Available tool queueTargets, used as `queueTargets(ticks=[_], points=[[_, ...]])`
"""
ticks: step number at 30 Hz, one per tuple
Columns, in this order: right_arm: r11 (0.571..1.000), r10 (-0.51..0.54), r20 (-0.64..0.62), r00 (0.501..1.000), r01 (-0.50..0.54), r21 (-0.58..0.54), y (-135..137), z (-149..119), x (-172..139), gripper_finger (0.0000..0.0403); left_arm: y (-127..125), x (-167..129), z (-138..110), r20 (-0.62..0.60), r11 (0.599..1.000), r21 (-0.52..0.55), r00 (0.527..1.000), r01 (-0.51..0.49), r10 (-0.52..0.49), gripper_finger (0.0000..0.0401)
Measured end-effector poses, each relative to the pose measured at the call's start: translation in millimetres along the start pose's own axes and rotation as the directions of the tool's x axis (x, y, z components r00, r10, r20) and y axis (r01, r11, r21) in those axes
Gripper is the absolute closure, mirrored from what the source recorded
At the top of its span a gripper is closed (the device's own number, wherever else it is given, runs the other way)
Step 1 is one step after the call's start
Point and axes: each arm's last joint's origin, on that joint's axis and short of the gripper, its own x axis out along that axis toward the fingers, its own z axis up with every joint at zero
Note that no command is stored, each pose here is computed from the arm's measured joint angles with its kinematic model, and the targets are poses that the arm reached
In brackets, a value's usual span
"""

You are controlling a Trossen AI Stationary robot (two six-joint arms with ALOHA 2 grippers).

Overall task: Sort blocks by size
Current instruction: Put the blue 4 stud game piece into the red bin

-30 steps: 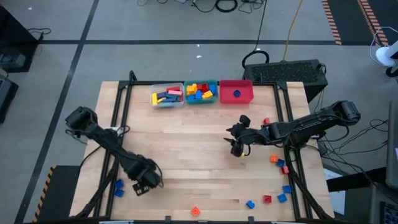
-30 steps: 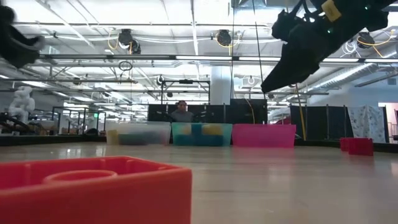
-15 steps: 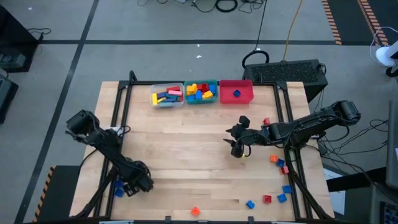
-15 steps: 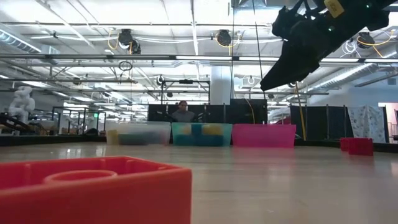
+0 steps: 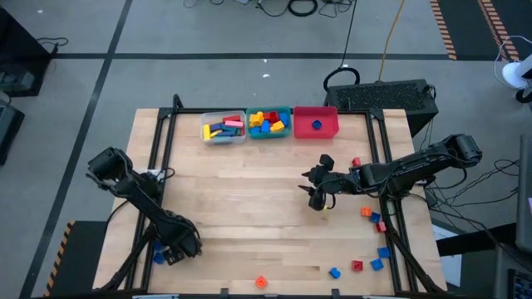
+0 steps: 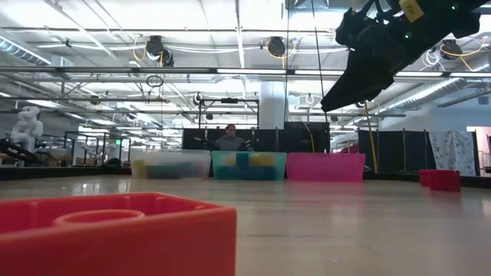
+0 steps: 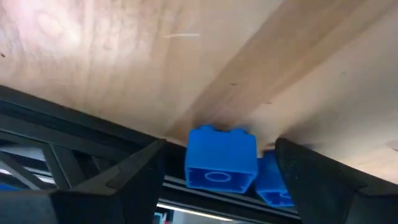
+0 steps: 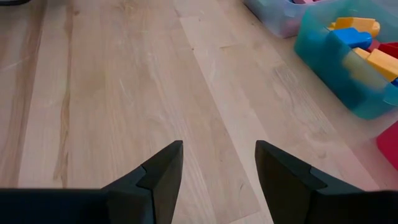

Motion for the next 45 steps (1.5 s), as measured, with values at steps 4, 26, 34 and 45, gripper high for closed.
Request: queueTargets(ticks=[4, 26, 34, 45], points=[[1.000, -0.001, 0.000, 1.000, 0.001, 0.002, 0, 0, 0, 0.0218, 4, 3, 1, -0.014, 1.000, -0.007, 1.000, -0.007, 0.006, 0.0136], [0.976, 0.093, 0.142, 0.986, -0.062, -0.209, 33, -4, 37, 0.0218, 8, -31, 35, 0.179, 0.999, 0.014, 0.983, 0.047, -0.049, 0.0260], [0.947, 0.134, 0.206, 0.969, -0.065, -0.314, 53, -19, 65, 0.0218, 3, -74, 65, 0.494, 0.998, 0.045, 0.867, 0.041, -0.058, 0.0260], [0.925, 0.144, 0.200, 0.969, -0.060, -0.375, 58, -26, 70, 0.0218, 5, -131, 122, 0.784, 0.954, 0.234, 0.543, 0.189, -0.300, 0.0260]])
